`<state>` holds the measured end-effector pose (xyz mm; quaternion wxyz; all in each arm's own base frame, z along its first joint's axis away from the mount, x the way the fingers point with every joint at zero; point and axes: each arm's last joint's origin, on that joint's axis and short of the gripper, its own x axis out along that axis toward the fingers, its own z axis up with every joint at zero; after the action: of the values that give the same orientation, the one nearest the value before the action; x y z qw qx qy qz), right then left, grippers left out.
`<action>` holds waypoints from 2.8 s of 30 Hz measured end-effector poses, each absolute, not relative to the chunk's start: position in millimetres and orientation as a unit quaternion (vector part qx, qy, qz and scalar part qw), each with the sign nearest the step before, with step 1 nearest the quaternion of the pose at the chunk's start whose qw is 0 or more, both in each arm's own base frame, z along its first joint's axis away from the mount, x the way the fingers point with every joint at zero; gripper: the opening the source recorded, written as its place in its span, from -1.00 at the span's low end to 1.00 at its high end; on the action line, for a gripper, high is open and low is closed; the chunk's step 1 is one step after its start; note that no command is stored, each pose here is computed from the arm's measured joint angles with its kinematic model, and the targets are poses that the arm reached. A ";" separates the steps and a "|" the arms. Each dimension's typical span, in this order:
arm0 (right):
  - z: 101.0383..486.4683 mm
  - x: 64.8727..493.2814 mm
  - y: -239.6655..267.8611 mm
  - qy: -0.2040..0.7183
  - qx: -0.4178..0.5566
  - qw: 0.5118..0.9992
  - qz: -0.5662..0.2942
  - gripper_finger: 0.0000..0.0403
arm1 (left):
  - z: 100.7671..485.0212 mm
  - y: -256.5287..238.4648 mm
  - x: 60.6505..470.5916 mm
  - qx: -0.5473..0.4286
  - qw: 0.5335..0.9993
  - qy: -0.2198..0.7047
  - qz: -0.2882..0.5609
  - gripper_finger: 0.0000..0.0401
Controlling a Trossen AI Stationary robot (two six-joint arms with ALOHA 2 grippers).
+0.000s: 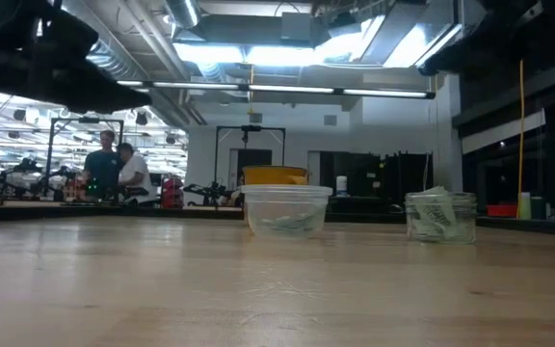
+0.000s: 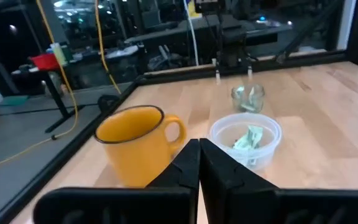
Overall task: Pick and place Stevia / Truvia into bins
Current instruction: Return to Home Position
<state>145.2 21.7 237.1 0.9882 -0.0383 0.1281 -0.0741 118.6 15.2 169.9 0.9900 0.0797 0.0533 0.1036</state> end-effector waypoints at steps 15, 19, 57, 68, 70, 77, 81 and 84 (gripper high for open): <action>254.0 109.5 6.4 0.064 -0.041 0.995 -0.067 -1.00 | 169.8 23.5 95.5 0.089 0.984 0.021 0.152 -0.99; 254.4 102.5 5.5 0.060 -0.039 0.995 -0.067 -1.00 | 168.5 26.1 93.4 0.093 0.984 0.003 0.154 -0.99; 203.7 83.6 5.4 0.004 -0.023 0.999 -0.027 -1.00 | 168.3 40.3 88.8 0.047 0.972 -0.003 0.232 -0.97; 211.8 83.3 5.3 -0.036 -0.035 0.998 -0.029 -0.97 | 168.3 40.3 88.8 0.047 0.972 -0.003 0.232 -0.97; 211.6 83.3 5.3 -0.035 -0.036 0.998 -0.029 -0.94 | 168.3 40.3 88.8 0.047 0.972 -0.003 0.232 -0.97; 202.2 87.4 5.8 -0.038 -0.052 0.998 -0.030 -0.96 | 168.3 40.3 88.8 0.047 0.972 -0.003 0.232 -0.97; 185.1 94.0 6.6 -0.055 -0.070 0.996 -0.032 -0.98 | 168.3 40.3 88.8 0.047 0.972 -0.003 0.232 -0.97; 183.3 94.9 6.8 -0.075 -0.069 0.994 -0.034 -0.95 | 168.3 40.3 88.8 0.047 0.972 -0.003 0.232 -0.97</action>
<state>94.9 6.8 183.3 0.9943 -0.0689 -0.0745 -0.0338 88.8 40.3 168.3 0.9717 0.0468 -0.0030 0.2317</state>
